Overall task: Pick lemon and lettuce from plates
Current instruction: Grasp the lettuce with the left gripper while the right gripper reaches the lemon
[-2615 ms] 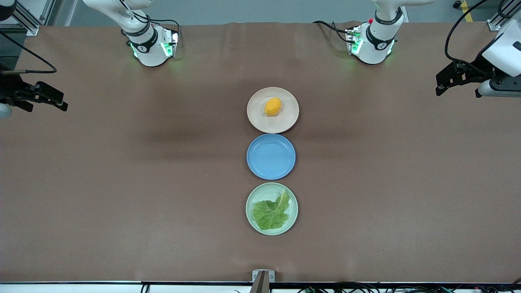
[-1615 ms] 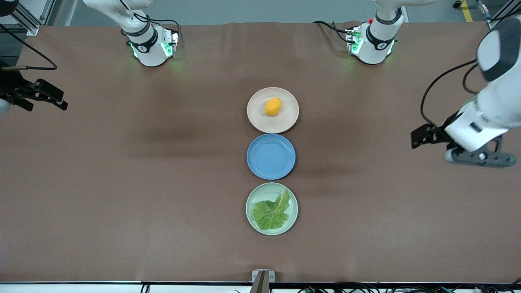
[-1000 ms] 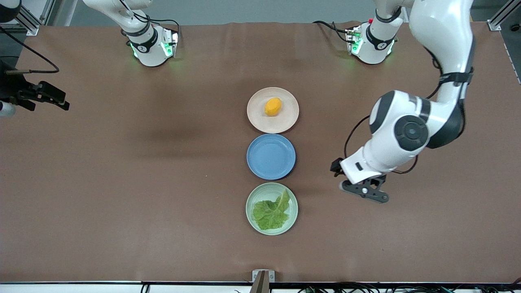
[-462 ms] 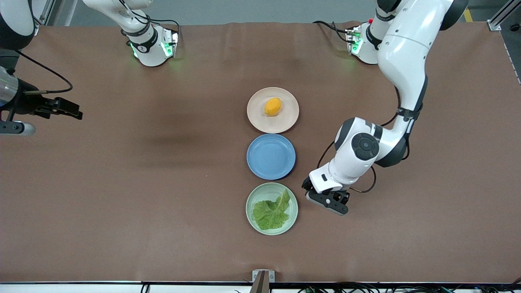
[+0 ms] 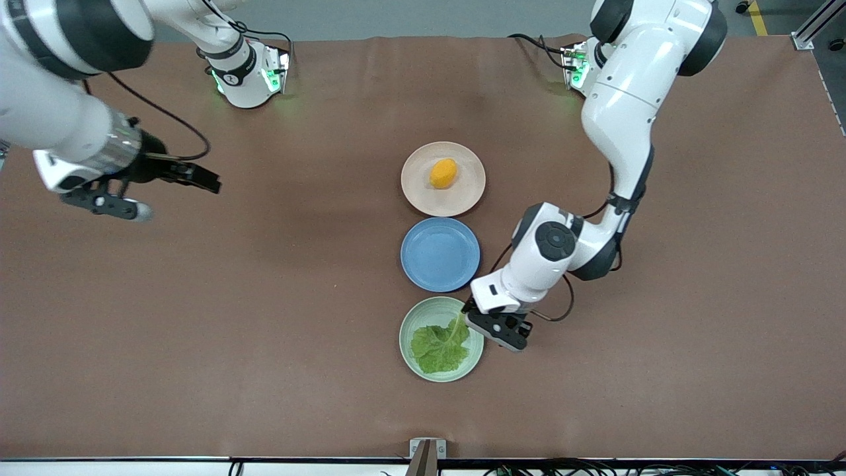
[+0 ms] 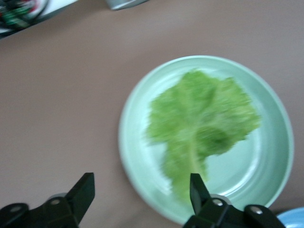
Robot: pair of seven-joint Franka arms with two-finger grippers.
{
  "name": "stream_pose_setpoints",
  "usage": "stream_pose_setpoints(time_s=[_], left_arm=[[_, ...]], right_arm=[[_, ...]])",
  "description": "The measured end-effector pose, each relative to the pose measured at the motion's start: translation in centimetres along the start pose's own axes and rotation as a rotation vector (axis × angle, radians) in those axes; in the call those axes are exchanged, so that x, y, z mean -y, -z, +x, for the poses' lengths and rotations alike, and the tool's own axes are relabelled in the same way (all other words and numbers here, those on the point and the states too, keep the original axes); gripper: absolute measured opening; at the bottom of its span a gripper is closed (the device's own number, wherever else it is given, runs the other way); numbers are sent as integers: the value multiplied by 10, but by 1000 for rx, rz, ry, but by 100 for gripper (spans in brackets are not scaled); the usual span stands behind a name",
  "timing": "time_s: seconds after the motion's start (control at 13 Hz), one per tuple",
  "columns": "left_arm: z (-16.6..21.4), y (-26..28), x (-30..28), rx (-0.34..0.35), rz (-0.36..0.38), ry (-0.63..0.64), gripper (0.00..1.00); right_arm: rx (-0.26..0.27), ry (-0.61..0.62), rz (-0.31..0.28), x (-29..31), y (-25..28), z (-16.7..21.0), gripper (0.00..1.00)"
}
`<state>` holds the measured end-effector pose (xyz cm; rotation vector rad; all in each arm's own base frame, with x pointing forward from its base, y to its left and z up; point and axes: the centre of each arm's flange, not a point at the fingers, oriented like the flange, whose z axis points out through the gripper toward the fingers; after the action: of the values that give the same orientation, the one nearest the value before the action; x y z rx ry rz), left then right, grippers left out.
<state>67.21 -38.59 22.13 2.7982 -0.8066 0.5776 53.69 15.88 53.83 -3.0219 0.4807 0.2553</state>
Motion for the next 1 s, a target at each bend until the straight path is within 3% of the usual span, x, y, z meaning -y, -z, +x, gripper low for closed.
stream_pose_setpoints(time_s=[0.08,0.15,0.54,0.62,0.69,0.85,1.0], left_arm=[[-3,-11,-15,-12,-6,-17,70],[-5,-20,-25,-26,-11,-30,66],[-15,-42,-30,-47,-12,-34,62],[-16,-43,-30,-47,-11,-35,56],[-16,-44,-30,-47,-11,-36,55],[-16,-44,-31,-47,-12,-39,37],[-16,-45,-31,-45,-11,-39,33]], right_arm=[[-13,-26,0,31,-15,-18,100],[-30,-50,4,63,-32,-40,100],[-77,-95,28,184,-129,-151,100],[-81,-99,30,200,-148,-165,100],[-87,-109,34,214,-166,-176,100],[-97,-130,44,237,-200,-197,100],[-128,-170,56,257,-238,-216,100]])
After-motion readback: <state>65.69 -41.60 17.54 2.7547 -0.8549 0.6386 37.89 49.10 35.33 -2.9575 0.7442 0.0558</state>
